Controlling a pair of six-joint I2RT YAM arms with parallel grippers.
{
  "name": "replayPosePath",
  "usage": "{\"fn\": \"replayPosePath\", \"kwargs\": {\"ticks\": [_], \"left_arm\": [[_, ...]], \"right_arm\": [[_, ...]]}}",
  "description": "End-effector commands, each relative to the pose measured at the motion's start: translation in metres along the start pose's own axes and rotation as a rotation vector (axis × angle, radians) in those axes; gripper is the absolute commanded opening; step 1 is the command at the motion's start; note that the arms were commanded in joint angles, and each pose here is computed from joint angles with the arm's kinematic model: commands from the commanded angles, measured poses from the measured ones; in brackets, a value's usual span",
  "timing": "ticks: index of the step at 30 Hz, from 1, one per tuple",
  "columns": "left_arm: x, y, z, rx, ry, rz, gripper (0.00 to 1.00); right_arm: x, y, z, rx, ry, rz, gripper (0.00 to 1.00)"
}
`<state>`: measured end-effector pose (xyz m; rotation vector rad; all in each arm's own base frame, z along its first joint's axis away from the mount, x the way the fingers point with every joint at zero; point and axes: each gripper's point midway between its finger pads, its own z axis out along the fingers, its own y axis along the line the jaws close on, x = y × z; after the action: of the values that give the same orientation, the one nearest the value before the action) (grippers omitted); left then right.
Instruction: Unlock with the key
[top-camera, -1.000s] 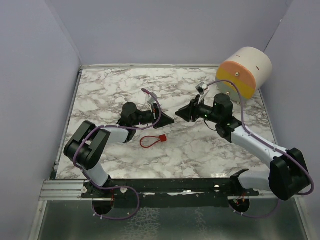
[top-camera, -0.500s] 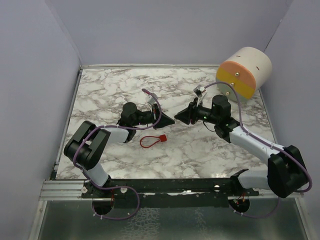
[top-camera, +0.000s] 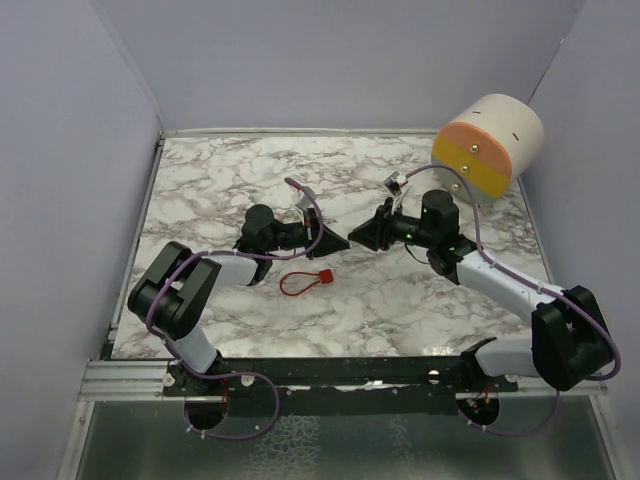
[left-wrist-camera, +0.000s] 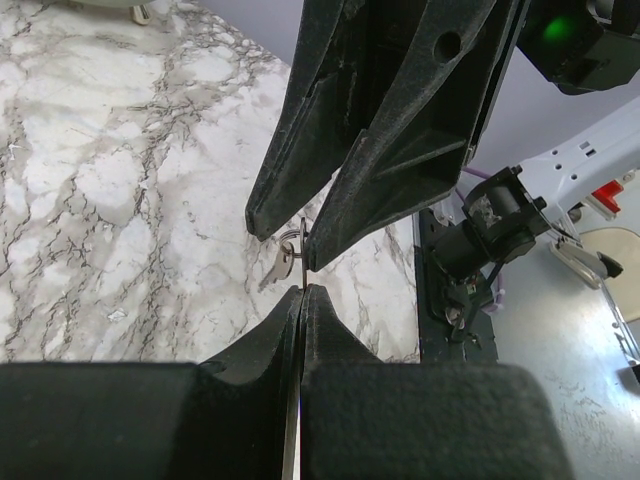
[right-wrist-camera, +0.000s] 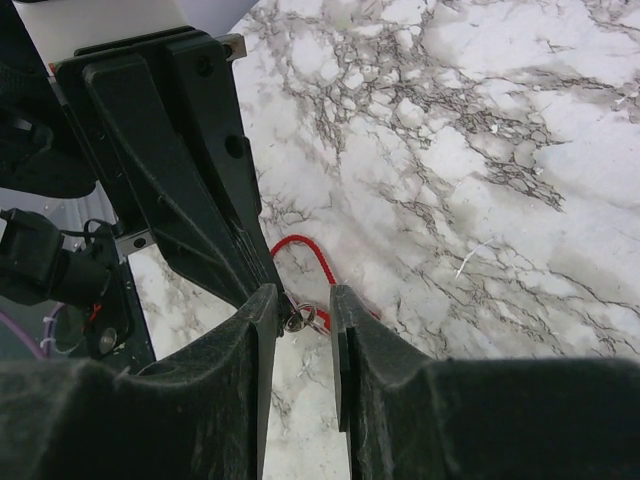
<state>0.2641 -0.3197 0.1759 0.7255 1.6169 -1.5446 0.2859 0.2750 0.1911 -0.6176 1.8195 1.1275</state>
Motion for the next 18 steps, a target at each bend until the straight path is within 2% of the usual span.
{"fn": "replayPosePath", "kwargs": {"ticks": [1, 8, 13, 16, 18], "left_arm": [[-0.0132, -0.0094, 0.0026, 0.050, -0.017, 0.058, 0.00], [-0.0129, -0.0097, 0.0028, 0.053, -0.015, 0.059, 0.00], [-0.0115, -0.0101, 0.0037, 0.059, -0.010, 0.058, 0.00], [-0.0107, -0.0097, 0.0039, 0.059, -0.008, 0.057, 0.00], [-0.0107, -0.0095, 0.0039, 0.060, -0.006, 0.057, 0.00]], "right_arm": [[-0.0045, 0.0034, 0.0015, -0.033, -0.011, -0.032, 0.27], [-0.0027, 0.0038, 0.0021, -0.039, -0.003, -0.033, 0.20], [-0.0024, 0.0043, 0.0025, -0.045, 0.000, -0.035, 0.11], [-0.0021, 0.0043, 0.0027, -0.046, 0.002, -0.036, 0.02], [-0.0033, 0.0051, 0.0024, -0.048, 0.001, -0.039, 0.01]]}}
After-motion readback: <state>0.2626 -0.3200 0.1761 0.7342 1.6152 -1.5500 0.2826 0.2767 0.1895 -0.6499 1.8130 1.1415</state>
